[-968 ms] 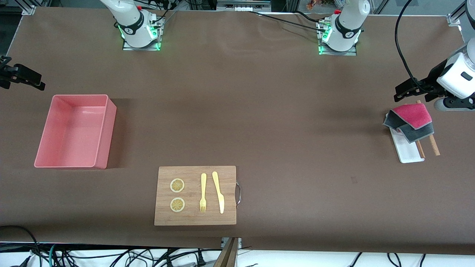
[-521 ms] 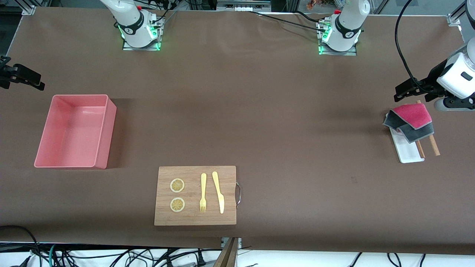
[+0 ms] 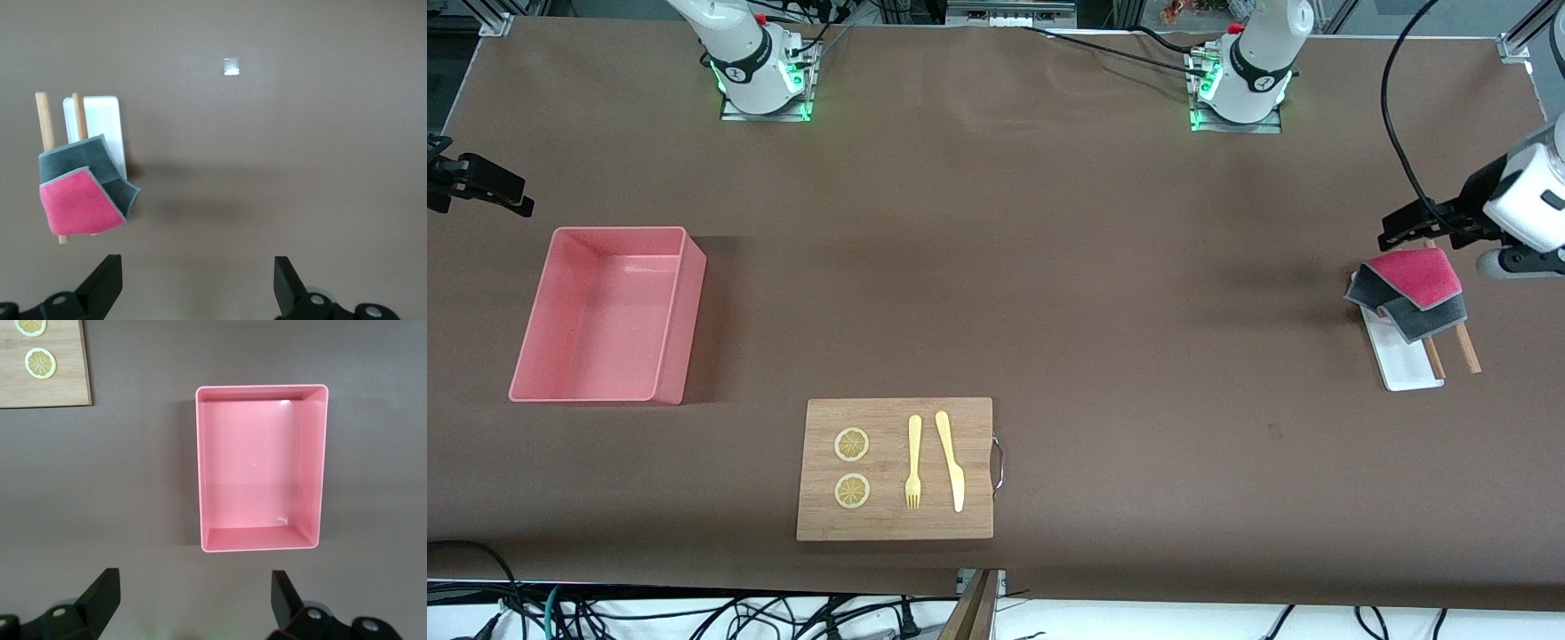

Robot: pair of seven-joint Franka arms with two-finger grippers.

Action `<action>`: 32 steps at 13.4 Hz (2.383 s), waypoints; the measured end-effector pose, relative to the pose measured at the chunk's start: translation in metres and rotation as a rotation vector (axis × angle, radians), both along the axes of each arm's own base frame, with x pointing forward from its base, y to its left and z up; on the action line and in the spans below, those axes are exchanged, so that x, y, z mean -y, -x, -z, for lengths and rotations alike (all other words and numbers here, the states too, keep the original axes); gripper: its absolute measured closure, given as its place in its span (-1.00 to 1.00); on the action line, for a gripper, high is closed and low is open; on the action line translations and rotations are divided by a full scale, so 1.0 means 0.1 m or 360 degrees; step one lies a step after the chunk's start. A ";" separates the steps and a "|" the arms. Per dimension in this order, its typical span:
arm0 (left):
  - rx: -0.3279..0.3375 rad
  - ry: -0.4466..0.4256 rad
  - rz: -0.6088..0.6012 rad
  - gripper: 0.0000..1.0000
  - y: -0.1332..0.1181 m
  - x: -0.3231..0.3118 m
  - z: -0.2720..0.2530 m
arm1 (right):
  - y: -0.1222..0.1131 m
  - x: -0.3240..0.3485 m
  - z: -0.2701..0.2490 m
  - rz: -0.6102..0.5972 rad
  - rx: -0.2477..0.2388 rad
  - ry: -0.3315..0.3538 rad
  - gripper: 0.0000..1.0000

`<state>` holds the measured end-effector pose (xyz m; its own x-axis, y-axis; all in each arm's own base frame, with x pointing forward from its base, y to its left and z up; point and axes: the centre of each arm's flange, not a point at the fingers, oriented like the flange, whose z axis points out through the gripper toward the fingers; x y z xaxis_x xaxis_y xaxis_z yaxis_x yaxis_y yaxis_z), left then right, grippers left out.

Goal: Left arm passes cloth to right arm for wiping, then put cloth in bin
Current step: 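Lower the left gripper onto the pink-grey cloth and close it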

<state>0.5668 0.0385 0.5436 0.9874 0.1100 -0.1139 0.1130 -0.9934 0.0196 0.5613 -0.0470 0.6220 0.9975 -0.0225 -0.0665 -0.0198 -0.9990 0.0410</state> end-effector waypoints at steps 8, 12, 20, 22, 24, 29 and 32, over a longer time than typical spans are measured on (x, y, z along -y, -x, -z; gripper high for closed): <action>-0.0167 0.0182 -0.0018 -1.00 0.10 -2.14 1.28 | 0.00 0.00 0.00 0.0001 0.0000 -0.0002 -1.00; -0.0227 0.0262 -0.0067 -1.00 0.23 -2.64 1.88 | 0.00 0.00 0.00 0.0001 0.0000 -0.0003 -1.00; -0.0303 0.0320 -0.0054 -0.74 0.19 -2.61 2.29 | 0.00 0.00 0.00 0.0001 0.0000 -0.0003 -1.00; -0.0293 0.0324 -0.0040 -0.60 0.20 -2.65 2.34 | 0.00 0.00 0.00 0.0001 0.0000 -0.0003 -1.00; -0.0298 0.0332 -0.0043 -0.59 0.21 -2.68 2.40 | 0.00 0.00 0.00 0.0001 0.0000 -0.0003 -1.00; -0.0299 0.0335 -0.0042 -0.38 0.21 -2.70 2.43 | 0.00 0.00 0.00 -0.0017 0.0000 -0.0004 -1.00; -0.0298 0.0335 -0.0039 -0.27 0.21 -2.69 2.43 | 0.00 0.00 0.00 -0.0023 -0.0001 -0.0005 -1.00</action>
